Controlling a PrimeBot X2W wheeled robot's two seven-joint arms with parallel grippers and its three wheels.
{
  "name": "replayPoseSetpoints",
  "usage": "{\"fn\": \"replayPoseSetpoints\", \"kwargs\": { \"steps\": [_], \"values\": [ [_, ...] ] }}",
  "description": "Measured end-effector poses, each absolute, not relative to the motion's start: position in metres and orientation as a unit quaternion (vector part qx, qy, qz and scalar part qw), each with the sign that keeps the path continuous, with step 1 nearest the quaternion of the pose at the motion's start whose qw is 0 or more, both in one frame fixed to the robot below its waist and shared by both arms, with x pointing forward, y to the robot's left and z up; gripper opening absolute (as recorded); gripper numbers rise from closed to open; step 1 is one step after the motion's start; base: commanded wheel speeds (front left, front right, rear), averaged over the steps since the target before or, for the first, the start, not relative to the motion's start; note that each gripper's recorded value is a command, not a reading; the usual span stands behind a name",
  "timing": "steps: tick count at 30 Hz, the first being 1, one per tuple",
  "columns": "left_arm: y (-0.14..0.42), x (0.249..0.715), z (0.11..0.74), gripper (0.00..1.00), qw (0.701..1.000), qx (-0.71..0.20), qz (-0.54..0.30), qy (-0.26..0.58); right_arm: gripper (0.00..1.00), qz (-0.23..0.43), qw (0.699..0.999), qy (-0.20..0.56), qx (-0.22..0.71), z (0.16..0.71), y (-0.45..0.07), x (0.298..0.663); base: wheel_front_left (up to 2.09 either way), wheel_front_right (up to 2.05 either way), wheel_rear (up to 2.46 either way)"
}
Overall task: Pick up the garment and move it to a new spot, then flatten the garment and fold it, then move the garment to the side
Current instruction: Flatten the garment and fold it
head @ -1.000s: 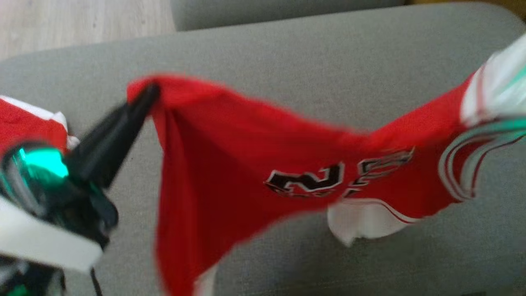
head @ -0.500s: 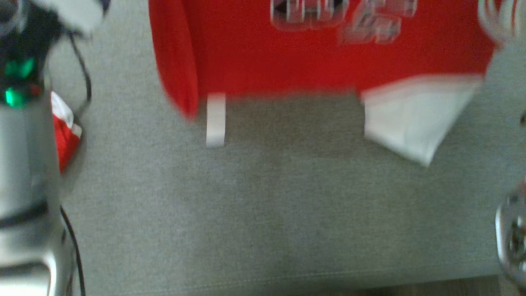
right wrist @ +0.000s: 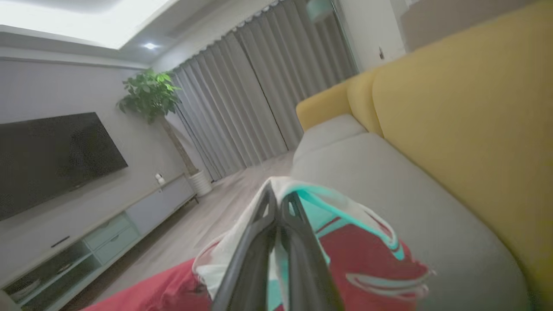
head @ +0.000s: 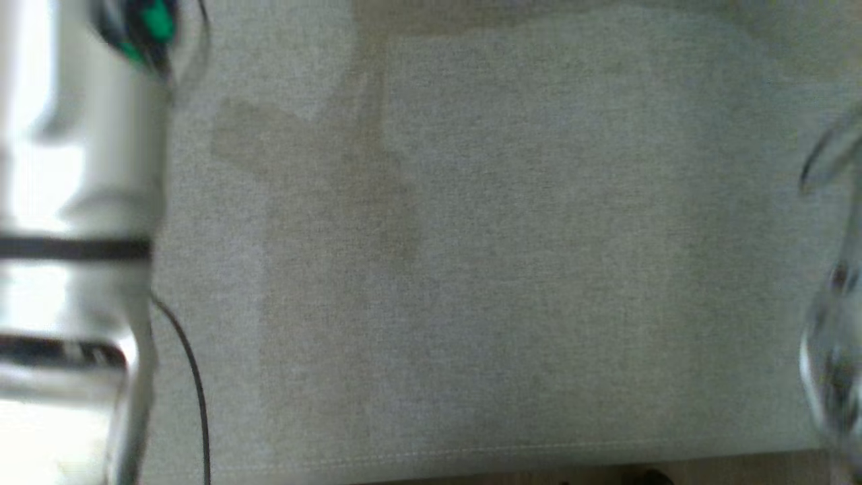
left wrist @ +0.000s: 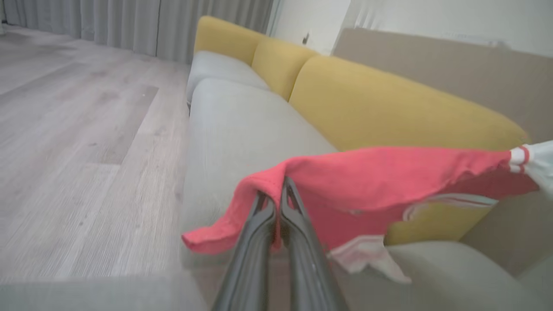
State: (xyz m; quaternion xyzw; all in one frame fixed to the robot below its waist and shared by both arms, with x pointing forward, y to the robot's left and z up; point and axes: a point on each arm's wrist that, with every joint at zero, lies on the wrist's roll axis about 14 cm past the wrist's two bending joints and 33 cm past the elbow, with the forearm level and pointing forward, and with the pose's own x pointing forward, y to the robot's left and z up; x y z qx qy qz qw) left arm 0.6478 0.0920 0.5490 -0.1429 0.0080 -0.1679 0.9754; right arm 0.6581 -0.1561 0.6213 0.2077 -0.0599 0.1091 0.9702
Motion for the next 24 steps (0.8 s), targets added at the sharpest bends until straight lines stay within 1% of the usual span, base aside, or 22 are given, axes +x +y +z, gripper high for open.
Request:
{"fn": "replayPoseSetpoints", "kwargs": {
  "steps": [3, 6, 9, 12, 15, 20, 24],
  "values": [
    [0.081, 0.613, 0.499, 0.0, 0.973, -0.123, -0.186, 0.059, 0.0, 0.083, 0.974, 0.018, 0.209, 0.547, -0.176, 0.617, 0.0, 0.0, 0.0],
    [0.079, 0.568, 0.455, 0.0, 0.966, -0.12, -0.198, 0.114, 0.0, 0.055, 0.969, 0.1, 0.219, 0.48, -0.193, 0.556, 0.0, 0.0, 0.0],
    [0.097, 0.518, 0.421, 0.0, 0.961, -0.122, -0.189, 0.162, 0.0, 0.039, 0.96, 0.16, 0.227, 0.441, -0.2, 0.494, 0.0, 0.0, 0.0],
    [0.107, 0.463, 0.397, 0.0, 0.952, -0.146, -0.167, 0.213, 0.0, 0.031, 0.95, 0.191, 0.245, 0.429, -0.198, 0.442, 0.0, 0.0, 0.0],
    [0.106, 0.415, 0.389, 0.0, 0.942, -0.165, -0.157, 0.247, 0.0, 0.024, 0.945, 0.209, 0.252, 0.43, -0.198, 0.403, 0.0, 0.0, 0.0],
    [0.112, 0.366, 0.403, 0.0, 0.942, -0.165, -0.141, 0.255, 0.0, 0.018, 0.942, 0.238, 0.234, 0.434, -0.2, 0.35, 0.0, 0.0, 0.0],
    [0.108, 0.326, 0.409, 0.0, 0.93, -0.207, -0.124, 0.278, 0.0, -0.005, 0.937, 0.267, 0.227, 0.431, -0.208, 0.309, 0.0, 0.0, 0.0]
  ]
}}
